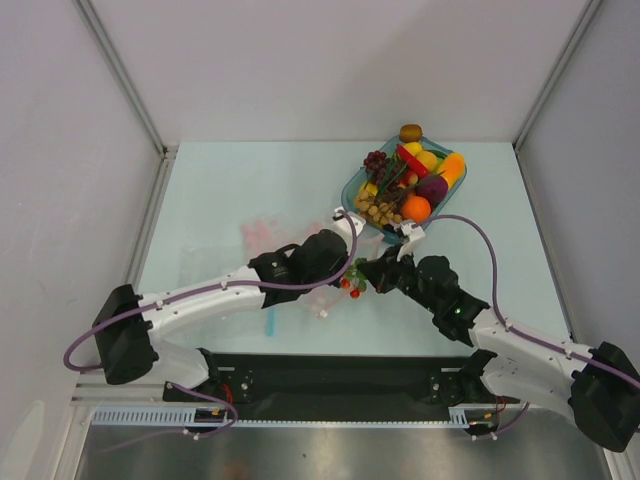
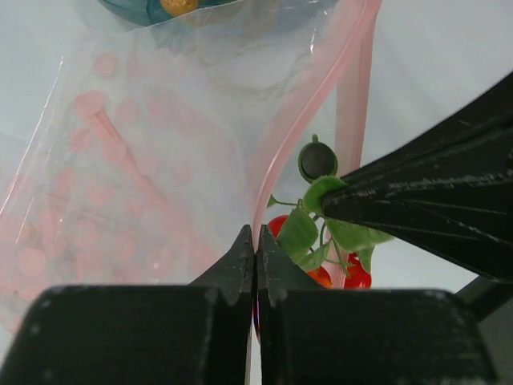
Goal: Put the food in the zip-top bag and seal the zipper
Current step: Place the fake fruit in the zipper food storage bag.
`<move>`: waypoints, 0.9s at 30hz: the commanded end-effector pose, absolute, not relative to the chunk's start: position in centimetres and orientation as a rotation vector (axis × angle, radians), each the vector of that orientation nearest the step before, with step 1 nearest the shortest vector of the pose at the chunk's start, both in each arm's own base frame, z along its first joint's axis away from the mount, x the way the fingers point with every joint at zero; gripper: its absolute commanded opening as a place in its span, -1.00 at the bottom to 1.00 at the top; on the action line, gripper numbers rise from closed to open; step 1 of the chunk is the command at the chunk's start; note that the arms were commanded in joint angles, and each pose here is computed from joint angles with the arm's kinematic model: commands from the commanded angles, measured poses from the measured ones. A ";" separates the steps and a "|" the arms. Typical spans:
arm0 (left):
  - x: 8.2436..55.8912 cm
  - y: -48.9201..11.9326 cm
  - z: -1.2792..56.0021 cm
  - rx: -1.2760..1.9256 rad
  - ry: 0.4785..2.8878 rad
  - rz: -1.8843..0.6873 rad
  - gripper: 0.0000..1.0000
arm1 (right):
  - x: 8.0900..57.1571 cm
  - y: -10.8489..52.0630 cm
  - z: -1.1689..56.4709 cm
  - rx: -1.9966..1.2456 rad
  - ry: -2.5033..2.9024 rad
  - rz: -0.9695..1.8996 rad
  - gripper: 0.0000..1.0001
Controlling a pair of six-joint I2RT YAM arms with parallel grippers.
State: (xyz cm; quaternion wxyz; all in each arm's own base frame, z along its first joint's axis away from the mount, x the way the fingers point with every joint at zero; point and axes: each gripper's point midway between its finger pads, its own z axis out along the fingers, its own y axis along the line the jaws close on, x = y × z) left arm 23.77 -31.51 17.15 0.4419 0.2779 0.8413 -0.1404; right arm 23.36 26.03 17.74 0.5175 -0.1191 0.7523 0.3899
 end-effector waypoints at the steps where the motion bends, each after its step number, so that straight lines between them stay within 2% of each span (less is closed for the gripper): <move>1: 23.4 -32.5 18.7 0.716 2.032 -0.421 -0.99 | 25.1 25.6 20.1 -0.168 1.765 0.906 -1.00; 5: 22.5 -34.3 17.6 0.774 2.035 -0.509 -0.99 | 25.4 25.5 20.0 -0.145 1.771 0.928 -1.00; 11: 22.9 -35.4 15.7 0.795 2.076 -0.419 -0.99 | 26.2 24.9 19.4 -0.090 1.819 0.929 -1.00; 21: 23.7 -35.3 13.7 0.785 2.093 -0.264 -0.99 | 27.3 25.8 17.7 0.033 1.984 1.138 -1.00; 27: 25.1 -33.9 13.6 0.685 2.110 -0.123 -0.99 | 28.2 24.6 17.2 0.126 2.032 1.004 -1.00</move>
